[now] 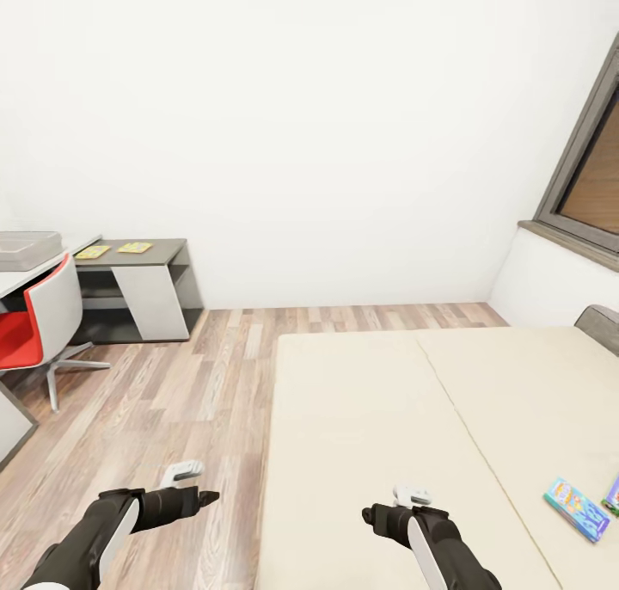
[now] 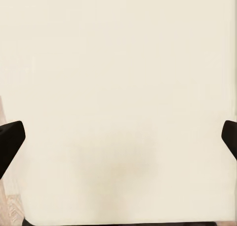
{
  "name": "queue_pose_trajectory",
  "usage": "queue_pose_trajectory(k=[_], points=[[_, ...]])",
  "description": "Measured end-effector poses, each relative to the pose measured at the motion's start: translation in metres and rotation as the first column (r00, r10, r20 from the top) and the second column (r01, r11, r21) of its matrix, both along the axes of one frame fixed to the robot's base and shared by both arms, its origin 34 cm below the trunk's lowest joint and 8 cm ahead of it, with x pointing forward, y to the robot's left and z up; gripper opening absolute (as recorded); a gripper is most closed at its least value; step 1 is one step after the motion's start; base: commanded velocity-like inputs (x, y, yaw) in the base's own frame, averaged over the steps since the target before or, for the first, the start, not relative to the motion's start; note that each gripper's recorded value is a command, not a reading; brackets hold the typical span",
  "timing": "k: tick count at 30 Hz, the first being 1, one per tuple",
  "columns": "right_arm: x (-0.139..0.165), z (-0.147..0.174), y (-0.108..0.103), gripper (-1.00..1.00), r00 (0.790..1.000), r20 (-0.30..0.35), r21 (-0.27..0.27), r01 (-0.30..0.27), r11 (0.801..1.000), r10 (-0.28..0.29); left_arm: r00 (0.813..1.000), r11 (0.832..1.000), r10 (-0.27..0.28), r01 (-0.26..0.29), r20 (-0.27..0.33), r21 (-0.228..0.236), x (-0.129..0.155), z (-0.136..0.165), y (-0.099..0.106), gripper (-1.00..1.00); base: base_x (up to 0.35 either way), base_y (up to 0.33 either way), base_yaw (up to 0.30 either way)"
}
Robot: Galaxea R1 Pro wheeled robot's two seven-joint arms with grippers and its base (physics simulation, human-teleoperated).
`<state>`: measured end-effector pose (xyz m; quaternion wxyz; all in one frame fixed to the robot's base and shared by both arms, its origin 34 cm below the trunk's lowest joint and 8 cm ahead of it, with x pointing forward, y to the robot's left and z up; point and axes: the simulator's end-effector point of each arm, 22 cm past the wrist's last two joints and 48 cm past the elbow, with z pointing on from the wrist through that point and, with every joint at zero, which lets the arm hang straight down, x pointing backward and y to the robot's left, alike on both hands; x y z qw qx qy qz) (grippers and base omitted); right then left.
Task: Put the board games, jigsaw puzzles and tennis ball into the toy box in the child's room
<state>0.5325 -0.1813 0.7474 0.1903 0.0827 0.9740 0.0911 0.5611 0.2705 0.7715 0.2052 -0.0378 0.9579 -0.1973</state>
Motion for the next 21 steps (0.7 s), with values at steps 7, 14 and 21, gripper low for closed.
queue_pose_trajectory(k=[7,14,21], points=[[0.0,0.0,0.0,1.0,1.0,0.0,0.0,0.0,1.0,0.0,1.0,1.0,0.0,0.0,0.0,0.0,0.0001,0.0001,0.0001,1.0,0.0,-0.023,0.0],[0.0,0.0,0.0,1.0,1.0,0.0,0.0,0.0,1.0,0.0,1.0,1.0,0.0,0.0,0.0,0.0,0.0001,0.0001,0.0001,1.0,0.0,-0.005,0.0],[0.0,0.0,0.0,1.0,1.0,0.0,0.0,0.0,1.0,0.0,1.0,1.0,0.0,0.0,0.0,0.0,-0.0001,-0.0001,0.0001,1.0,0.0,-0.001,0.0]])
